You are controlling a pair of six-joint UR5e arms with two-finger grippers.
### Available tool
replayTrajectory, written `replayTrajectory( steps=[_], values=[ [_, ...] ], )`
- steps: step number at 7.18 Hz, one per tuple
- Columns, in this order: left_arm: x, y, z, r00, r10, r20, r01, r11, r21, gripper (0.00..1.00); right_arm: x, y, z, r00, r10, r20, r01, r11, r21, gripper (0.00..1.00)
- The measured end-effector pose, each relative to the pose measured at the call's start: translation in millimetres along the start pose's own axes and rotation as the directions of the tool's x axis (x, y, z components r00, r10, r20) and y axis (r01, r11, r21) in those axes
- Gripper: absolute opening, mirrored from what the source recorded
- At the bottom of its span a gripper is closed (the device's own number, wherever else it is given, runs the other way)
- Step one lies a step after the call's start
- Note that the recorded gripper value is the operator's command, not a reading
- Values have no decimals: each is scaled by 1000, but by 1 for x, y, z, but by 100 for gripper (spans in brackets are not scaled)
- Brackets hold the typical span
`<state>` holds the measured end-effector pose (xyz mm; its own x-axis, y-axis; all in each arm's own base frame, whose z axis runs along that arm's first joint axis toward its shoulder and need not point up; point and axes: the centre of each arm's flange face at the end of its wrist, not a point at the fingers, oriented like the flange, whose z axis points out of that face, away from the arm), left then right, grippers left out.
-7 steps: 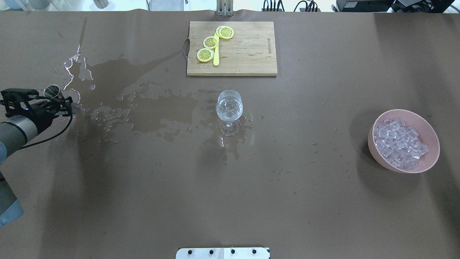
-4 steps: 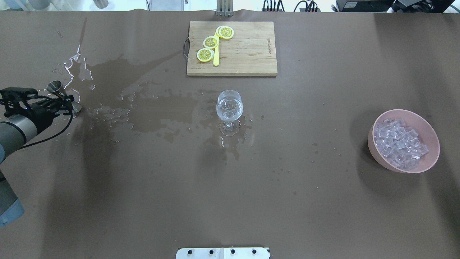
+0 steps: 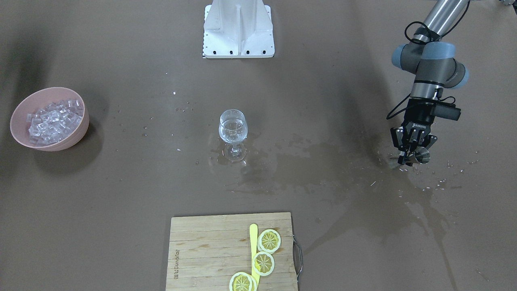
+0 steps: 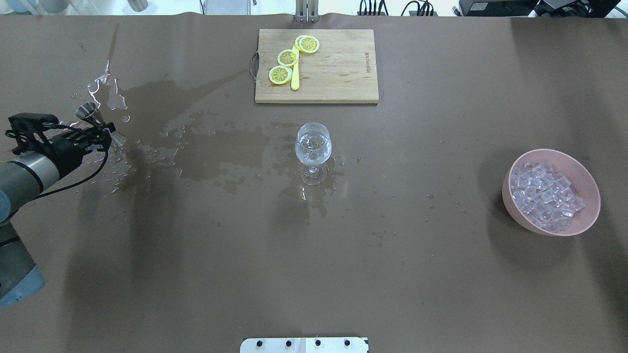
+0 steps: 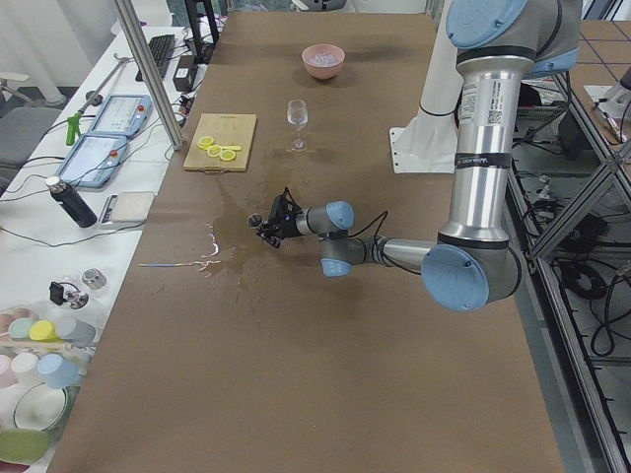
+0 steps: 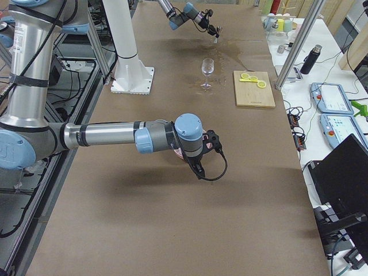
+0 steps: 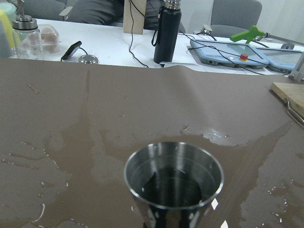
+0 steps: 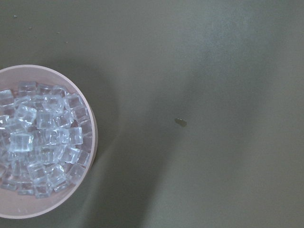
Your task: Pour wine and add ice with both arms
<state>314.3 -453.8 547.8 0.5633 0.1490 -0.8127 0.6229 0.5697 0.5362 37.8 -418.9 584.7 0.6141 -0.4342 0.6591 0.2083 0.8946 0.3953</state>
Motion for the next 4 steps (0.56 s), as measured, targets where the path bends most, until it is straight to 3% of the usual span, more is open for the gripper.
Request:
replayTrajectory(
  steps=[2, 4],
  values=[
    [9, -5, 2, 1000, -8, -22, 8, 1000, 16, 0, 0, 0, 0, 1000, 0, 0, 0, 1000, 0, 100],
    [24, -15, 1, 995, -24, -92, 29, 998, 56, 0, 1, 0, 1, 1000, 2, 0, -2, 1000, -1, 100]
  ],
)
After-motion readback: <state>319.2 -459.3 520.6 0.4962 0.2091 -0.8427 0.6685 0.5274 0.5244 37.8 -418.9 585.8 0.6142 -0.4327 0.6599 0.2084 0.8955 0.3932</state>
